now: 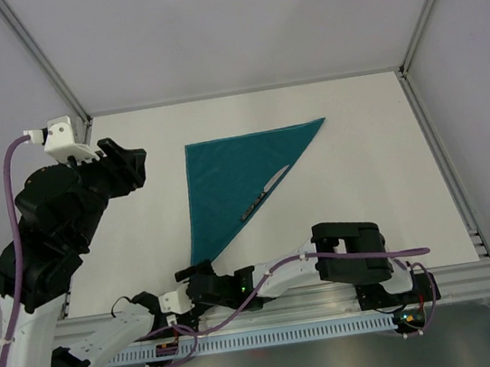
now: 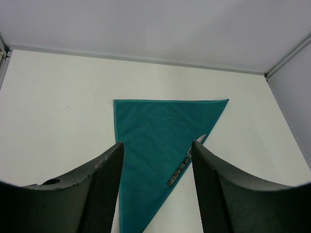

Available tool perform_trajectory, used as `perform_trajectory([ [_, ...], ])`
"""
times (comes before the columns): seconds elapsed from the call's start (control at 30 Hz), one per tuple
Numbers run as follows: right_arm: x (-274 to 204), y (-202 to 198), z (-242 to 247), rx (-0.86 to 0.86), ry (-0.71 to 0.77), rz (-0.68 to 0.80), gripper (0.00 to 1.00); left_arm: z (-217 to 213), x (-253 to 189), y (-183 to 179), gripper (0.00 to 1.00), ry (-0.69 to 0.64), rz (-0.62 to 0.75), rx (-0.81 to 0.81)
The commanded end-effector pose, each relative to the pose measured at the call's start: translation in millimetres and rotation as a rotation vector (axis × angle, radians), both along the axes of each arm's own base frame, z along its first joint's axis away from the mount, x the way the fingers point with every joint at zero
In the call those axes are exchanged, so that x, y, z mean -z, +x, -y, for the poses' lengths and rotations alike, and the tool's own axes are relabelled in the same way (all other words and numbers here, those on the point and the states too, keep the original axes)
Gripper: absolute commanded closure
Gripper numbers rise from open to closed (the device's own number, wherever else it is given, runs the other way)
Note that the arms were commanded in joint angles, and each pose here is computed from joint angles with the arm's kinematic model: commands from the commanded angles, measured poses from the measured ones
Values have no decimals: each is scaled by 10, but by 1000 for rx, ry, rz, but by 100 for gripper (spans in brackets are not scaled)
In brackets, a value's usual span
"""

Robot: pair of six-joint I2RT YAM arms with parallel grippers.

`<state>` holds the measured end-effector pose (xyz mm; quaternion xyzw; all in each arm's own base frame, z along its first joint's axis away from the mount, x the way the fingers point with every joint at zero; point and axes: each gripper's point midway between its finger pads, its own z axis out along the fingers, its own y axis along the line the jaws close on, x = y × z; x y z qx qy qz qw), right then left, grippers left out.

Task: Fold the napkin, place the utensils inside, and roll it up
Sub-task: Fold the napkin

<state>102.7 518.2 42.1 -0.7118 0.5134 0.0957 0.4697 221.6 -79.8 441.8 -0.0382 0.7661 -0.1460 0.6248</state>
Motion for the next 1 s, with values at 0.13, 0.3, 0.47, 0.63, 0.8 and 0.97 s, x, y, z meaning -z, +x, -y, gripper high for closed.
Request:
perform_trajectory([
  [0.13,-104,91,-136,41,55,55,30,14,28,-4,37,8,-6,9],
  [0.3,-94,114,-138,49,55,68,39,25,34,-6,37,10,-8,16],
  [0.47,-76,123,-142,56,49,74,53,26,59,-4,37,12,-12,16],
  [0.63,-141,151,-154,67,60,82,67,21,81,3,37,17,-15,12],
  [0.8,-187,209,-160,88,65,67,80,36,103,23,36,20,-19,13],
  [0.97,-240,263,-162,100,70,51,81,42,113,22,36,21,-20,16],
])
